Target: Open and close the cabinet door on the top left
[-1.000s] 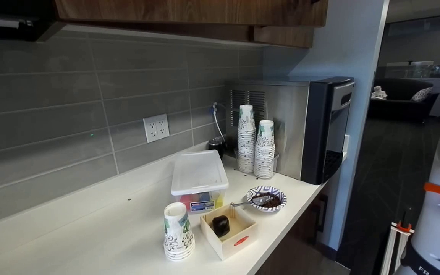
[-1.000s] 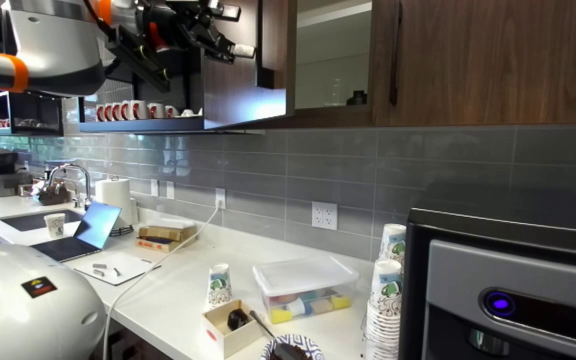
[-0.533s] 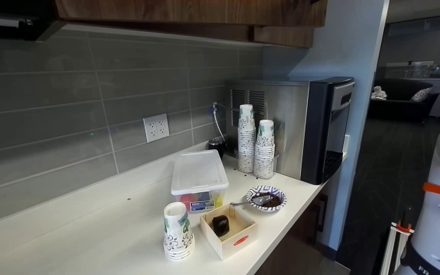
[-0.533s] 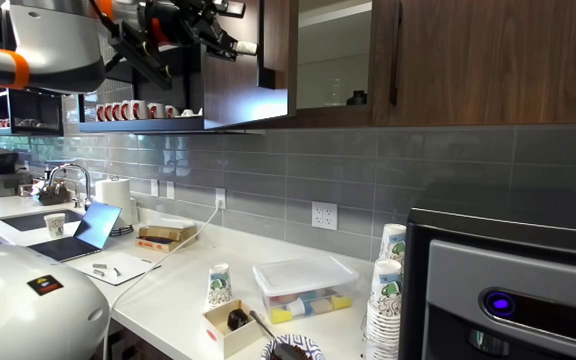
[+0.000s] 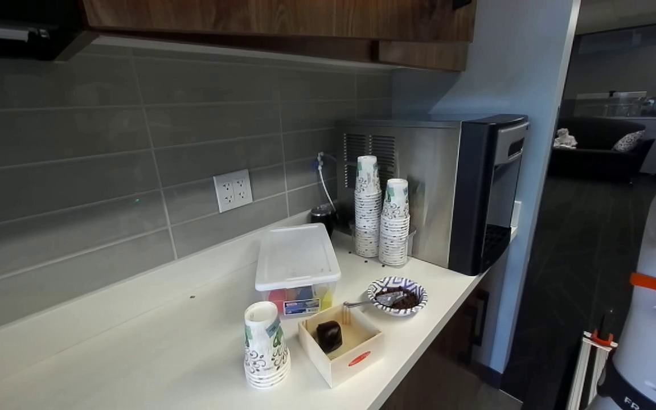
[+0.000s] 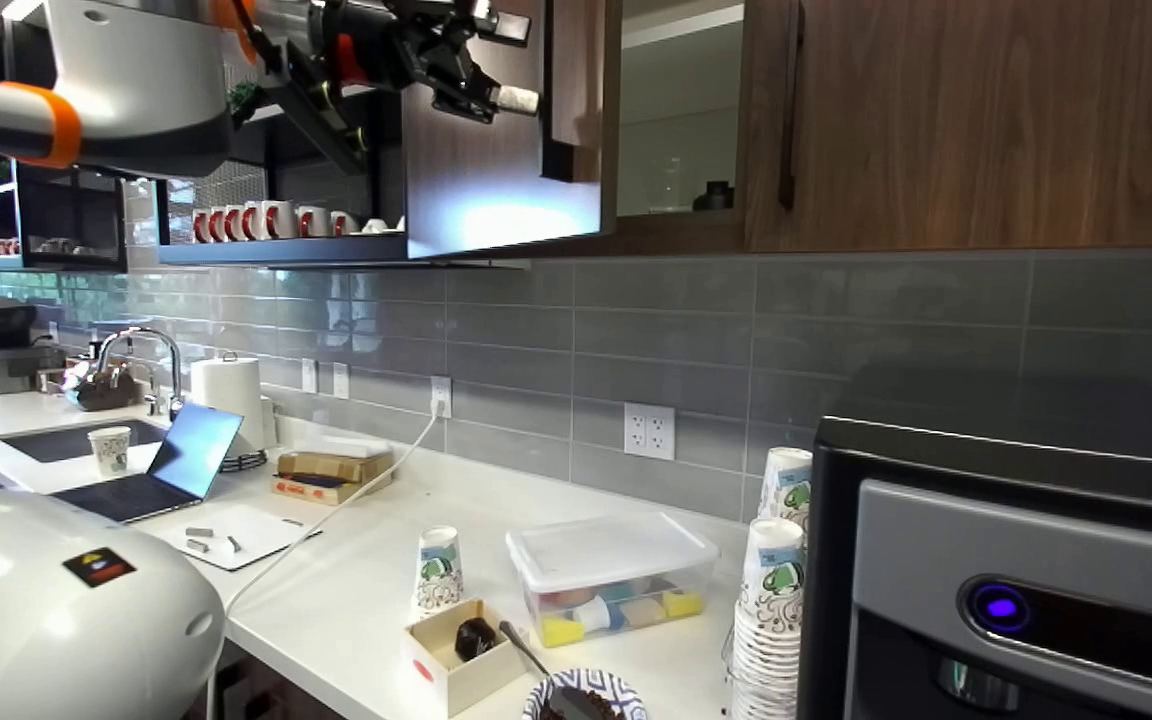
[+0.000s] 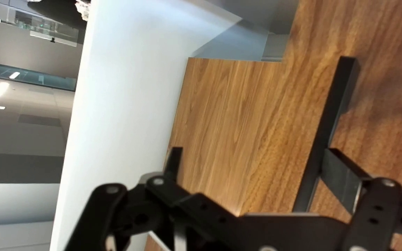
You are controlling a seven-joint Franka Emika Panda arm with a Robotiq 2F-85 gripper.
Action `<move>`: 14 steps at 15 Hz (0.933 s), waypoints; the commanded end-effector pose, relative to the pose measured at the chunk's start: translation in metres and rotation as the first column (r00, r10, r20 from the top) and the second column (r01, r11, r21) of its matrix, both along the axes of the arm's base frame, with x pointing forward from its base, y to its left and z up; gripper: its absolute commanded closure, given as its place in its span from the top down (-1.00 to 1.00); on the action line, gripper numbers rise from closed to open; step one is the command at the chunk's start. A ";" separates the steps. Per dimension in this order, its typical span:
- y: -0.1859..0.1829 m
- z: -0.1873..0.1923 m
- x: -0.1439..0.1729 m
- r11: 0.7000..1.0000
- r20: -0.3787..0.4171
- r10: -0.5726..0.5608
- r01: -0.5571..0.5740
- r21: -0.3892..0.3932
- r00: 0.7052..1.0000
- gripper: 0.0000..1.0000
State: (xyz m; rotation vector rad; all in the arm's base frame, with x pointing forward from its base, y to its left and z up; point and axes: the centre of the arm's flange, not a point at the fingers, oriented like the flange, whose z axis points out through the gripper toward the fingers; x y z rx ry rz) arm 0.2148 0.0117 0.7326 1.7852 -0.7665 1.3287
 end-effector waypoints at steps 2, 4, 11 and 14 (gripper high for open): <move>-0.028 0.012 0.021 0.999 0.011 0.045 -0.045 -0.025 0.999 1.00; -0.035 0.016 0.031 0.998 0.006 0.057 -0.057 -0.028 0.998 1.00; -0.065 0.029 0.070 0.997 -0.025 0.079 -0.079 -0.018 0.997 1.00; -0.076 0.036 0.091 0.995 -0.037 0.094 -0.094 -0.016 0.995 1.00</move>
